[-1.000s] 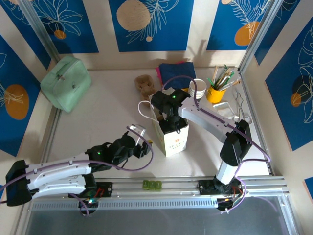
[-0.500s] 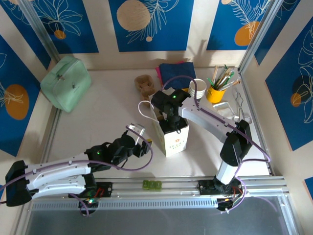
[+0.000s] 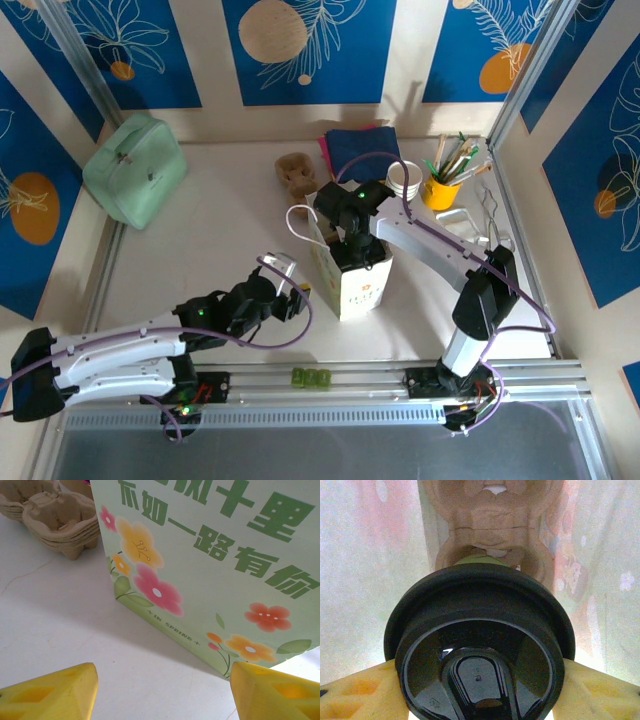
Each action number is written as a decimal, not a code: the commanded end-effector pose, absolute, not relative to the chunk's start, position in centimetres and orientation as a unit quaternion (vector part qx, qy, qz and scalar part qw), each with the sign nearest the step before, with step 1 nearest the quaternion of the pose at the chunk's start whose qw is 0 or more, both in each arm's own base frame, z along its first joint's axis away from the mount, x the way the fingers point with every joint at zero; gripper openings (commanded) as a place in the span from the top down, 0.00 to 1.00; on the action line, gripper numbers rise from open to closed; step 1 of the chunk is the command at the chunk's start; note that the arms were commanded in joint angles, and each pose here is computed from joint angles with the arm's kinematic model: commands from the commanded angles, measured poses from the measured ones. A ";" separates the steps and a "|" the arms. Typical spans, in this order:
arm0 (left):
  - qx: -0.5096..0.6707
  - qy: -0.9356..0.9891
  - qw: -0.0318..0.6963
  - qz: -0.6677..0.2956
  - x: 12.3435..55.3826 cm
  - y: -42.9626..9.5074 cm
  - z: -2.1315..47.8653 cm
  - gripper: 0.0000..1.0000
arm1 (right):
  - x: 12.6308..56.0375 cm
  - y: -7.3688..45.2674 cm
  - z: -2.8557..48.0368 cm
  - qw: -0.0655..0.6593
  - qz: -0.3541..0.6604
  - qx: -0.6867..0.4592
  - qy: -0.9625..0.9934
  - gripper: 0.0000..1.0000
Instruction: Pack the takeout coffee
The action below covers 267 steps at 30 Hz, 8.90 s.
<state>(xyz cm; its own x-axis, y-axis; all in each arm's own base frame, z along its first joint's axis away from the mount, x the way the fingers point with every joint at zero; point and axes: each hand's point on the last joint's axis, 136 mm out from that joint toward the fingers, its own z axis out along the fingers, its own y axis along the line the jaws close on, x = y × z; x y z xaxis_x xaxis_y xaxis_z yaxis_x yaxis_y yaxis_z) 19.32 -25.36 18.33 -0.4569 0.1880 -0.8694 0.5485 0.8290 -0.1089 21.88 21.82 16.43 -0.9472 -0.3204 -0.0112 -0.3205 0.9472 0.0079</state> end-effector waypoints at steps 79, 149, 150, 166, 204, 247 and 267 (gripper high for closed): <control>0.214 0.830 0.481 -0.186 19.7 -25.3 19.2 0.28 | 23.1 21.0 15.8 0.028 -0.025 -0.177 0.984 0.42; 0.199 0.831 0.485 -0.187 19.6 -24.2 19.2 0.28 | 22.9 21.6 13.5 -0.010 -0.011 -0.173 0.985 0.42; 0.199 0.831 0.485 -0.186 19.5 -24.2 19.2 0.28 | 22.9 21.7 13.5 -0.009 -0.011 -0.173 0.985 0.42; 0.200 0.830 0.486 -0.186 19.6 -24.3 19.4 0.28 | 22.9 21.7 14.5 -0.001 -0.009 -0.174 0.985 0.42; 0.196 0.831 0.489 -0.178 19.6 -23.6 19.4 0.28 | 22.4 21.5 16.8 0.023 -0.021 -0.175 0.984 0.42; 0.190 0.832 0.488 -0.182 19.5 -23.4 19.3 0.28 | 22.6 21.4 14.7 0.010 -0.024 -0.169 0.985 0.42; 0.188 0.832 0.488 -0.182 19.5 -23.3 19.2 0.28 | 22.9 21.1 13.9 0.007 -0.037 -0.170 0.985 0.42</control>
